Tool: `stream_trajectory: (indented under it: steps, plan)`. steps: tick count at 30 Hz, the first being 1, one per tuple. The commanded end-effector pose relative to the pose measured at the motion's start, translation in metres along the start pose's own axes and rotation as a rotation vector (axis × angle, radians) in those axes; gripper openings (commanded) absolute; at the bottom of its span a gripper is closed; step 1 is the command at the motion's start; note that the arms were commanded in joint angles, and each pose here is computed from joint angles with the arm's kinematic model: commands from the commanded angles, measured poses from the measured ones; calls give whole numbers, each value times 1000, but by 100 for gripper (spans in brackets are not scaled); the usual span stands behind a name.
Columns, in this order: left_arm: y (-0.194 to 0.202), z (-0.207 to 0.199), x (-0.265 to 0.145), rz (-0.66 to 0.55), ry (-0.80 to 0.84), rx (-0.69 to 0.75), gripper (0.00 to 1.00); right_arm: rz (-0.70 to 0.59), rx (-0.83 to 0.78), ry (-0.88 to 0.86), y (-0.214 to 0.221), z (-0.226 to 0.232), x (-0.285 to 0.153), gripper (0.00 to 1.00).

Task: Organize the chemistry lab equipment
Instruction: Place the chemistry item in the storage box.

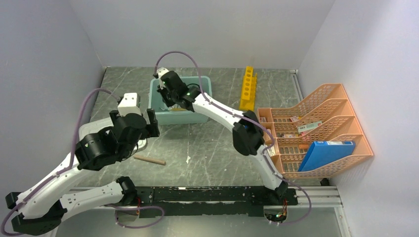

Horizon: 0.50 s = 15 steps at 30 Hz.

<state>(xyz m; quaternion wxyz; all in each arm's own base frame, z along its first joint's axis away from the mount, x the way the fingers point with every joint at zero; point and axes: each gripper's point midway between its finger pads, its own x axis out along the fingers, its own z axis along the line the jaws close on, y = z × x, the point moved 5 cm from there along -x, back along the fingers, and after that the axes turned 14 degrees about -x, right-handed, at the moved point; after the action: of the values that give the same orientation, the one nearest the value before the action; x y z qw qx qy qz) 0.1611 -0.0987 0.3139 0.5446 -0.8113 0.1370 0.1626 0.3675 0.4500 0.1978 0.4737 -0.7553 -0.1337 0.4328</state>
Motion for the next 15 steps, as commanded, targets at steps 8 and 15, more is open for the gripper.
stream_trajectory:
  steps: [8, 15]
  plan:
    - [36, 6, 15, 99, -65, 15, 94, 161, 43, -10, 54, -25, 68, 16]
    - [82, 14, 25, 222, -122, -104, 94, 124, 56, -26, 41, -27, 52, 66]
